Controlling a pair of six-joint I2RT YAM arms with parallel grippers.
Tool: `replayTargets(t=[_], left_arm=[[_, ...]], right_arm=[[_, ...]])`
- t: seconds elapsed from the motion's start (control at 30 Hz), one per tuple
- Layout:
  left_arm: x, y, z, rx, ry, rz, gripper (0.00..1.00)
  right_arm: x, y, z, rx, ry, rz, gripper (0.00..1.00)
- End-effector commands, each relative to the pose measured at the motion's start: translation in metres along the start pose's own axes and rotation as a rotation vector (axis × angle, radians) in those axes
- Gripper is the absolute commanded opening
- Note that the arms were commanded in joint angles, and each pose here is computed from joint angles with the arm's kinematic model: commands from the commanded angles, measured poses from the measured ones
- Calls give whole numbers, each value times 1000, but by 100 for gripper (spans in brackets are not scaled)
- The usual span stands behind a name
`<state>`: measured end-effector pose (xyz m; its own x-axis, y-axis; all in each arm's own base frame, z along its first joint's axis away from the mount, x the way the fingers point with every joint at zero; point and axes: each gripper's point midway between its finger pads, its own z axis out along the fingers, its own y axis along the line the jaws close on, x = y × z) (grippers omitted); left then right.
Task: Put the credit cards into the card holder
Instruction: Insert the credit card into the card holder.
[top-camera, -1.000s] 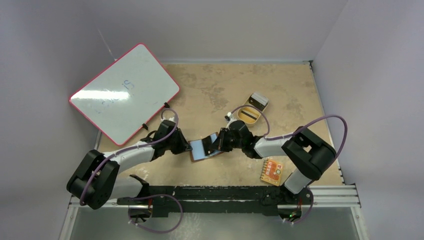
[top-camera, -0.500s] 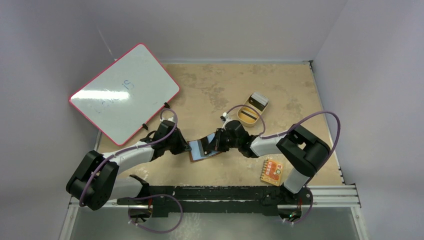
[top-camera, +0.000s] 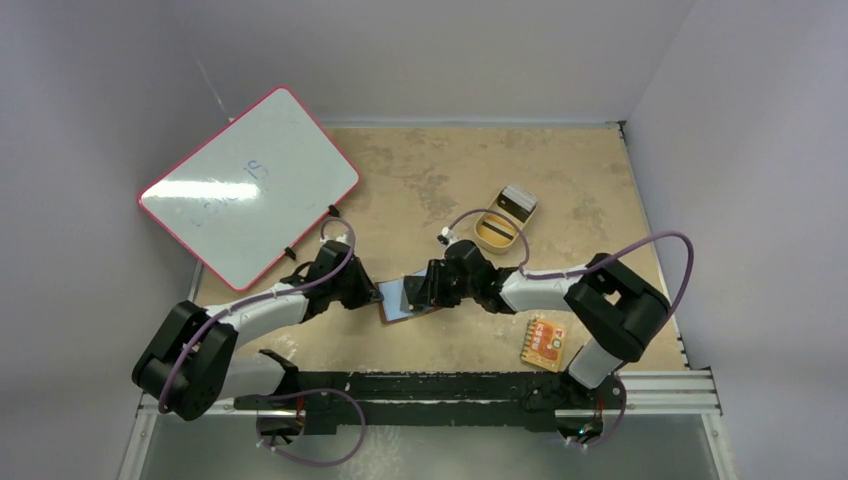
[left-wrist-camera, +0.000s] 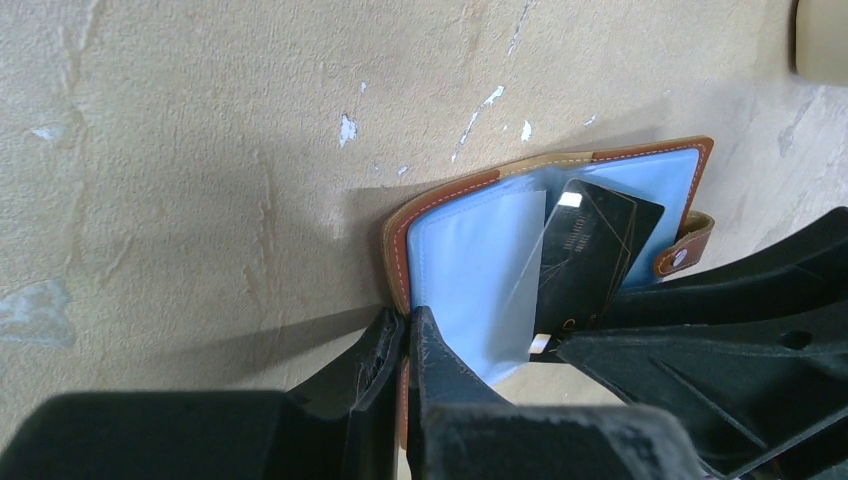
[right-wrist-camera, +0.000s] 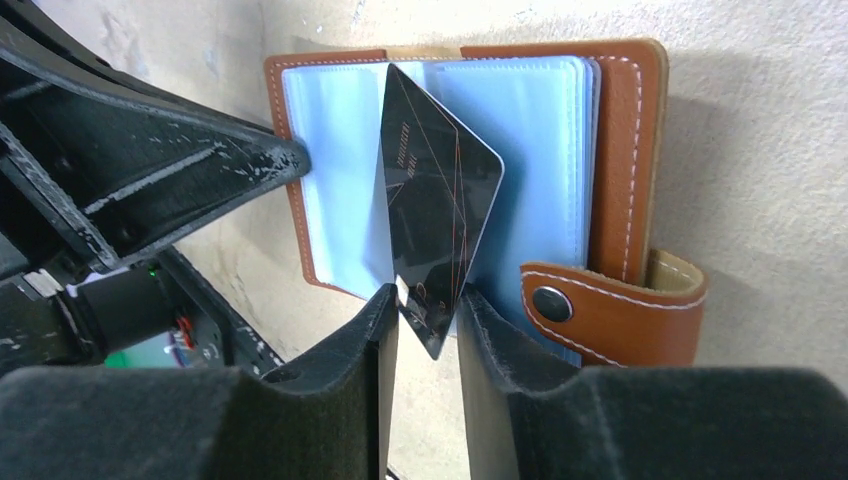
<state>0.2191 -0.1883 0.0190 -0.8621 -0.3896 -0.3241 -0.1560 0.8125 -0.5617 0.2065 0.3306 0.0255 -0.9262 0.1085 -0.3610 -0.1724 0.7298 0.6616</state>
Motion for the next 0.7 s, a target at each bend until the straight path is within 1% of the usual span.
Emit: replayTargets(t=[0.0, 0.07, 0.1, 0.3, 0.4, 0.57, 0.67], left_arm=[[-1, 5, 1, -20, -12, 10, 0], [0, 4, 2, -16, -7, 10, 0], [0, 4, 2, -16, -7, 10, 0], [0, 5, 1, -18, -5, 22, 0], [-3, 2, 1, -12, -8, 34, 0], [-11, -7, -2, 15, -33, 56, 0], [-17, -16, -3, 41, -49, 68, 0]], right_arm=[[0, -16, -9, 117, 12, -54, 29], [0, -14, -6, 108, 23, -75, 20], [0, -14, -3, 103, 30, -83, 17], [7, -20, -1, 111, 74, -102, 6], [5, -27, -6, 113, 91, -103, 5], [5, -44, -9, 146, 175, -92, 5], [6, -47, -13, 121, 222, -73, 3]])
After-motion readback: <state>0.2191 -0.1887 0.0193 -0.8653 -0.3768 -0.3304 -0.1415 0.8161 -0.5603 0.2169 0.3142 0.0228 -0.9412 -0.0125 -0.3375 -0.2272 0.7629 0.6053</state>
